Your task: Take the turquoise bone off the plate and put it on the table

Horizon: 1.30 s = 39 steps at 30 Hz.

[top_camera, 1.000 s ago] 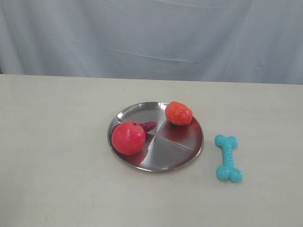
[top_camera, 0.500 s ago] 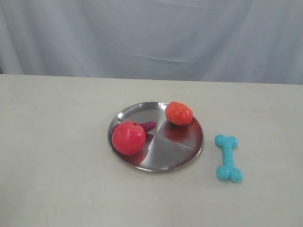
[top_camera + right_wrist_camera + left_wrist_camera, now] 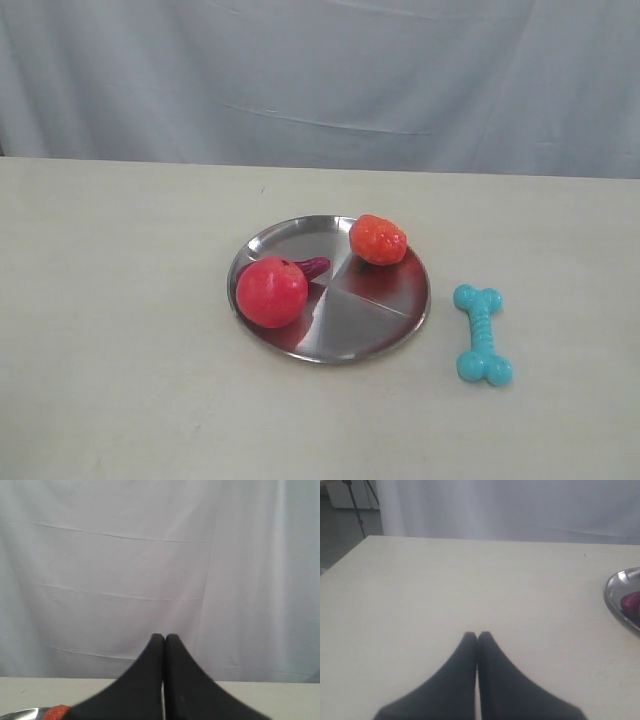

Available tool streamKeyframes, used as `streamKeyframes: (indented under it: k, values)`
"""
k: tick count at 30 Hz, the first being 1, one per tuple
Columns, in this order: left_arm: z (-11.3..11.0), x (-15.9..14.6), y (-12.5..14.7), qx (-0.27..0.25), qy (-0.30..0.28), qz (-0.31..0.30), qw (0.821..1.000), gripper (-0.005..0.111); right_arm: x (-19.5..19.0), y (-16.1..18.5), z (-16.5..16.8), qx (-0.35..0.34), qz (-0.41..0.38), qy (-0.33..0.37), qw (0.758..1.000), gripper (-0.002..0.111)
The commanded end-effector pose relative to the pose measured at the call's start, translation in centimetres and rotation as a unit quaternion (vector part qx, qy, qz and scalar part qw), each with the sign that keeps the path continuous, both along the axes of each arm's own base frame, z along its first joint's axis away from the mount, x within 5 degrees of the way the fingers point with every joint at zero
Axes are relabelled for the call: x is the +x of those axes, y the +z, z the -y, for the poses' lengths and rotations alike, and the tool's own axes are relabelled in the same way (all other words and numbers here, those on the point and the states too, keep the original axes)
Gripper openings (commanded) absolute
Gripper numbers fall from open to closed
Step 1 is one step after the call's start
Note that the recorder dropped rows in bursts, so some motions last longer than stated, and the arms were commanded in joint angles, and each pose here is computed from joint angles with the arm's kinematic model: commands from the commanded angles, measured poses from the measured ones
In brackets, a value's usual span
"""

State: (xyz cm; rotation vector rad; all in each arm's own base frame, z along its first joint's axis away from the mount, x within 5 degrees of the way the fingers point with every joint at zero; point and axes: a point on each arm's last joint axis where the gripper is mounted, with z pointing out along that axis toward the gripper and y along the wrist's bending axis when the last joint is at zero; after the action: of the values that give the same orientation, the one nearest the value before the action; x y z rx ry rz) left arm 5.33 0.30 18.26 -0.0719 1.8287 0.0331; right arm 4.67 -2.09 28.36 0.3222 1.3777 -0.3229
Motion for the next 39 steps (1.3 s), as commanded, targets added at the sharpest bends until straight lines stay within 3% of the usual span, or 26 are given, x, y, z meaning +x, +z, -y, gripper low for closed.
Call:
streamKeyframes:
  k: [1,13,24,39]
  values:
    - [0.0,0.0,0.0,-0.004,0.003,0.002,1.0,0.0,0.0,-0.2,0.1,0.01,-0.004,-0.002,1.0,-0.001]
    - [0.0,0.0,0.0,-0.004,0.003,0.002,1.0,0.0,0.2,-1.2,0.1,0.034,-0.039,-0.001,0.999,-0.001]
    - [0.0,0.0,0.0,-0.004,0.003,0.002,1.0,0.0,1.0,-6.9,0.5,0.068,-0.118,-0.003,0.991,-0.001]
    - [0.0,0.0,0.0,-0.004,0.003,0.002,1.0,0.0,0.7,-9.8,0.2,0.105,-0.17,0.007,0.98,-0.001]
